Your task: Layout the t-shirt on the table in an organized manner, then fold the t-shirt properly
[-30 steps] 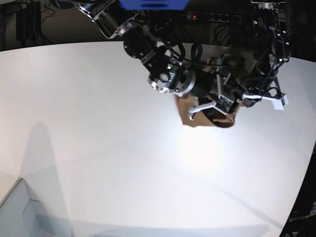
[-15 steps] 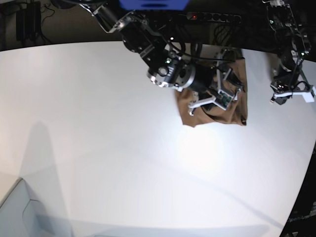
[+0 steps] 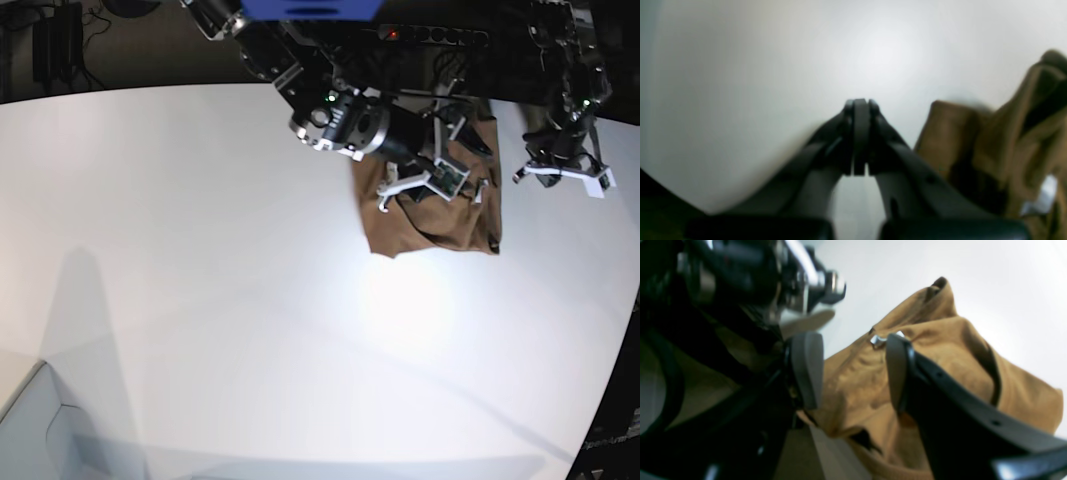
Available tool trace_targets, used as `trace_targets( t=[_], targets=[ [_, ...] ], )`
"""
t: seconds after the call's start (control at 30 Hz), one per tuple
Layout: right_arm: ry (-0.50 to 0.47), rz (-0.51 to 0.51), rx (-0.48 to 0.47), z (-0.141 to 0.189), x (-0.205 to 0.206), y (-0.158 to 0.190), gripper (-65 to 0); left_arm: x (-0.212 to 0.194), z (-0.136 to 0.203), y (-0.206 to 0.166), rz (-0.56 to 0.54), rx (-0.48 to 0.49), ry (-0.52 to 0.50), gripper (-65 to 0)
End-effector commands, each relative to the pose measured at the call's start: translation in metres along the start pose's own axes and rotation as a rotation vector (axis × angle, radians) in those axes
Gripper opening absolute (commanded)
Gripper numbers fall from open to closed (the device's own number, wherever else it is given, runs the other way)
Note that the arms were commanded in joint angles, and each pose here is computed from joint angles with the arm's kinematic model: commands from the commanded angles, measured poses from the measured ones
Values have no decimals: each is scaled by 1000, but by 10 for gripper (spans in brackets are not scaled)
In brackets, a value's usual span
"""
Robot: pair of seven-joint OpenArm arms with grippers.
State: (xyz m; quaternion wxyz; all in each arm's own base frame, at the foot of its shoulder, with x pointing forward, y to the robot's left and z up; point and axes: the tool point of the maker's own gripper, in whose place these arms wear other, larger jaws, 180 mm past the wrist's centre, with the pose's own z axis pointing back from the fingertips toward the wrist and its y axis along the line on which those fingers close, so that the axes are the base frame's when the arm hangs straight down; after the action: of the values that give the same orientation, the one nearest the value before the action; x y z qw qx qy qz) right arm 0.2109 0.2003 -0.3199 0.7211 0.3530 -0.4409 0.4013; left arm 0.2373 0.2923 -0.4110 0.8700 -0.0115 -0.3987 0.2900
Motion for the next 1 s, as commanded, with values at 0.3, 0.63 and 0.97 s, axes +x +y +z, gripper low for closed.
trace_targets(
  t=[0.3,0.63,0.97],
  targets=[
    [15,-4,0,-15,-2,-11,-337,15,6,1,-25,-9,-46,-649],
    [-16,94,-82,35,3,-39,-340,55,31,-68,83,-246,-138,-560],
    [-56,18,-268,75,5,-93,-335,14,44,-94,147,-360,107,-127]
  ],
)
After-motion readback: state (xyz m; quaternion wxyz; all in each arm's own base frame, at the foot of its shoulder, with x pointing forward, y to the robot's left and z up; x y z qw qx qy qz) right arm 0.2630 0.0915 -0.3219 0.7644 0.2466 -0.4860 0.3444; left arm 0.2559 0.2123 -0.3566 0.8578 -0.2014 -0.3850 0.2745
